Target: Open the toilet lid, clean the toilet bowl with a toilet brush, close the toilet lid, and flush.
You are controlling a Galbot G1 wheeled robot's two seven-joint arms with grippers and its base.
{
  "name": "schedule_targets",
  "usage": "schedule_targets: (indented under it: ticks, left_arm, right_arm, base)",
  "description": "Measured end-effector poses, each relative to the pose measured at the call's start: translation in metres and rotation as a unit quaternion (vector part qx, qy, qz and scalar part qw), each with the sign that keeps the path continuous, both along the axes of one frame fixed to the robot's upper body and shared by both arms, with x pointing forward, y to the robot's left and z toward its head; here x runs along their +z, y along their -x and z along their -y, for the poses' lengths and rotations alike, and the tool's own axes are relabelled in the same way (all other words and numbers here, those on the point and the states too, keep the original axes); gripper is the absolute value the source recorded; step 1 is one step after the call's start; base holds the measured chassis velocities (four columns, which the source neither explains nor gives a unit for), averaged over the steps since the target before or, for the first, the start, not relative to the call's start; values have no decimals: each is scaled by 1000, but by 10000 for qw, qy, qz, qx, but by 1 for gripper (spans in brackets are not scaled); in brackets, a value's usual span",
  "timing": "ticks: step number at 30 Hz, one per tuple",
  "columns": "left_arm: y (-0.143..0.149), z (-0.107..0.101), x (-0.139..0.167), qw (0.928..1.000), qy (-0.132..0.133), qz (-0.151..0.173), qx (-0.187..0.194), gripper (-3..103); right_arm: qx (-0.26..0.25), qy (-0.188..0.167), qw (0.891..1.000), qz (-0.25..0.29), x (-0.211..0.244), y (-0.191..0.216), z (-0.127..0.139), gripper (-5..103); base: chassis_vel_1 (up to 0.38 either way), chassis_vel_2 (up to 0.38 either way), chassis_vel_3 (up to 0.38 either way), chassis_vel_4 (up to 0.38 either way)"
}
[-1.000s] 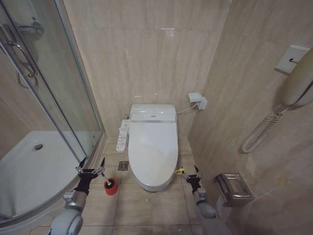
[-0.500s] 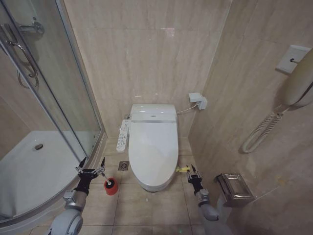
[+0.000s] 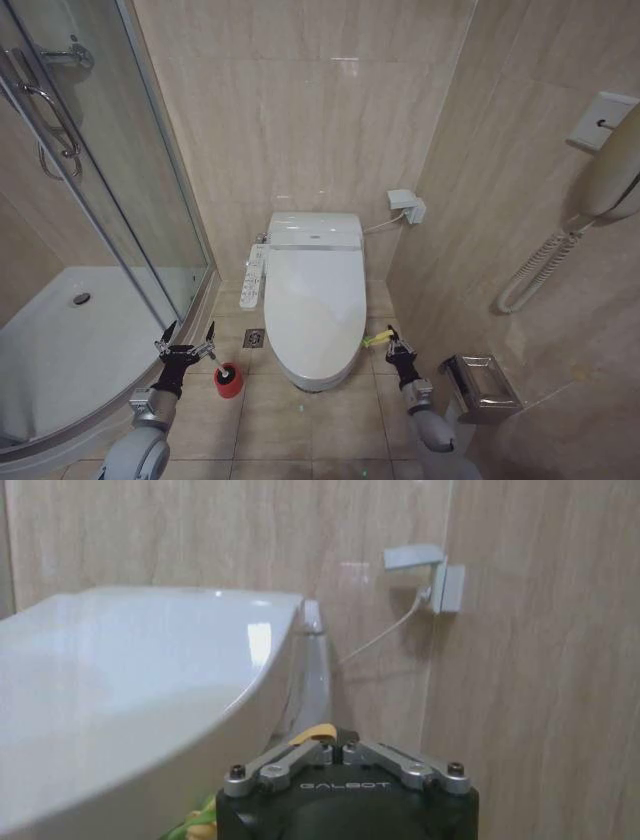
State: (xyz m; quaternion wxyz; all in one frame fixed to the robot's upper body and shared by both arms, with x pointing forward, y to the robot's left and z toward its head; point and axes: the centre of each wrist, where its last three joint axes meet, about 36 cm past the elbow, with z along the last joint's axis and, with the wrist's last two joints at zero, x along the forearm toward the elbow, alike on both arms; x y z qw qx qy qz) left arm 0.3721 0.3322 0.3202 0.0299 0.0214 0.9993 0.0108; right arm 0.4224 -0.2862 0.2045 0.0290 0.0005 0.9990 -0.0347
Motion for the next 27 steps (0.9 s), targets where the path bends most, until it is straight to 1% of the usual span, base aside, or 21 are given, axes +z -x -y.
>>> schedule_targets:
  ticks: [4, 14, 19, 27]
  left_arm:
    - [0, 0, 0, 10000, 0, 0, 0, 100]
    - [0, 0, 0, 10000, 0, 0, 0, 100]
    - [0, 0, 0, 10000, 0, 0, 0, 100]
    - [0, 0, 0, 10000, 0, -1, 0, 100]
  right_arm:
    - [-55, -24, 9999, 138, 23, -1, 4, 1]
    - [-127, -49, 9993, 350, 55, -3, 8, 1]
    - [-253, -149, 9983, 511, 91, -11, 9, 1]
    - [-279, -116, 9972, 683, 120, -22, 13, 1]
  base:
    - [0, 0, 0, 0]
    - [0, 0, 0, 0]
    - [0, 0, 0, 0]
    - [0, 0, 0, 0]
